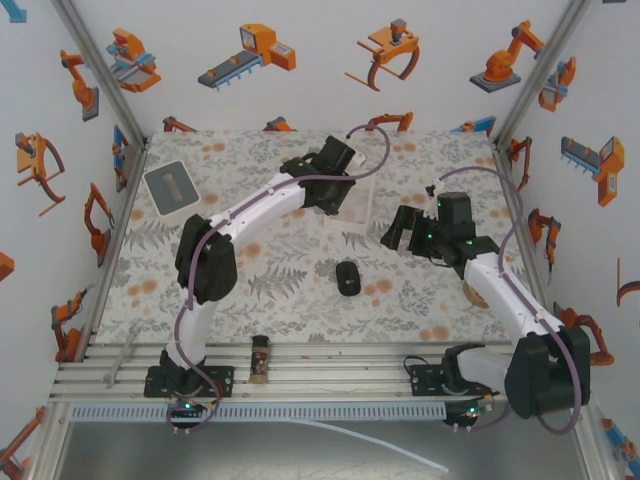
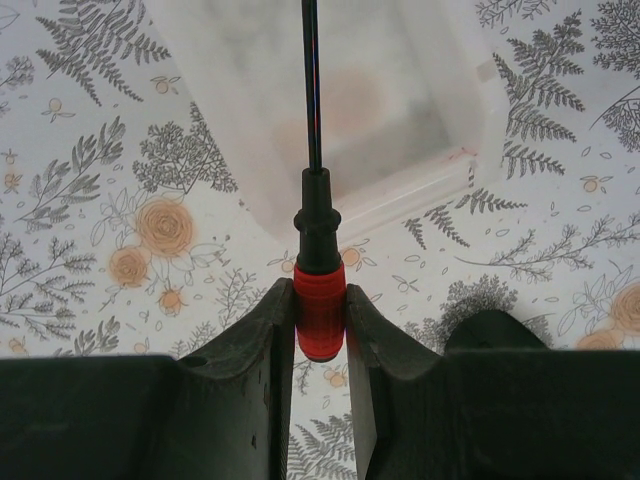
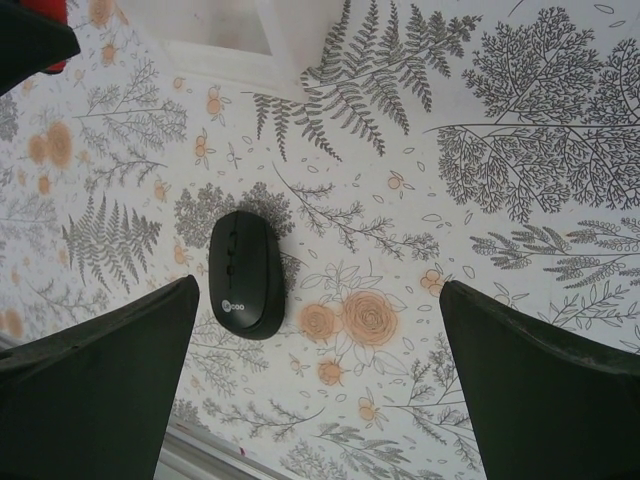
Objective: Put the screwdriver in the bin
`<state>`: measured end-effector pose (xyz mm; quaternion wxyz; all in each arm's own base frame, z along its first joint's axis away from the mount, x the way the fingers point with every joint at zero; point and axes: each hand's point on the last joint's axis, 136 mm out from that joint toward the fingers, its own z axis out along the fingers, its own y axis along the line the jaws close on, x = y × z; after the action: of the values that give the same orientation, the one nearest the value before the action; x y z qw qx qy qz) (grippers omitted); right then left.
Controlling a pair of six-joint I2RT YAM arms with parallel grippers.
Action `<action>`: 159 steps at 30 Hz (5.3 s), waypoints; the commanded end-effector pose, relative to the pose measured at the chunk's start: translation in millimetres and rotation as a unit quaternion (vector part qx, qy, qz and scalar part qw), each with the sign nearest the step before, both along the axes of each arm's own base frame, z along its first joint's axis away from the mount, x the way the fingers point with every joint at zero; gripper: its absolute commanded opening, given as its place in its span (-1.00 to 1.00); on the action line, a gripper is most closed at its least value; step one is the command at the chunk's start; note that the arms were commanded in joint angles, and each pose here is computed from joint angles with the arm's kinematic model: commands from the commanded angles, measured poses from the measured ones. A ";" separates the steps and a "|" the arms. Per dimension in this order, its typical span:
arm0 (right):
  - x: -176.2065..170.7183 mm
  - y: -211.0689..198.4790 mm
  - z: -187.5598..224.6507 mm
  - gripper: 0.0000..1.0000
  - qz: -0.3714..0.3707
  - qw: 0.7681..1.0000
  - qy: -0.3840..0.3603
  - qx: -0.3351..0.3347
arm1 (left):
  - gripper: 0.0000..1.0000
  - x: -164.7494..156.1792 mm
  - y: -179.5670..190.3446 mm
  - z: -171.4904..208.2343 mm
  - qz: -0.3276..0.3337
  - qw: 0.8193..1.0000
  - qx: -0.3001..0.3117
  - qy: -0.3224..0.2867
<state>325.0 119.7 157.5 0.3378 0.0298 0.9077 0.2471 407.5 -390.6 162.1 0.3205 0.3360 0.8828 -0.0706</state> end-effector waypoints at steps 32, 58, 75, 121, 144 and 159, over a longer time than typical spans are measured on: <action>-29.5 1.7 10.2 0.97 0.028 1.000 -0.007 0.001 | -0.57 38.4 -40.6 -62.9 -0.020 0.998 0.058 -0.031; -31.0 -1.3 2.3 0.98 0.027 1.000 0.005 -0.012 | -0.46 46.3 -40.0 -103.9 -0.020 0.997 0.076 -0.001; -33.0 -2.4 -1.9 0.98 0.027 1.000 0.007 -0.015 | -0.27 46.9 -42.5 -103.7 -0.013 0.998 0.068 0.007; 17.9 -37.9 42.7 0.99 -0.043 0.984 -0.126 -0.121 | 0.65 19.9 62.8 132.2 0.017 0.996 -0.056 -0.064; 54.1 -110.7 5.4 0.98 -0.150 0.930 -0.237 -0.238 | 0.95 26.6 304.9 27.3 0.231 0.947 -0.164 -0.153; 47.3 -163.0 -39.6 0.99 -0.202 0.924 -0.230 -0.227 | 0.95 -16.0 362.6 -13.3 0.240 0.926 -0.193 -0.219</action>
<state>364.5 -39.1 106.4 0.5439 0.0648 0.8346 -0.0583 384.0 -29.5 120.4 0.5172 0.0367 0.8507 -0.0860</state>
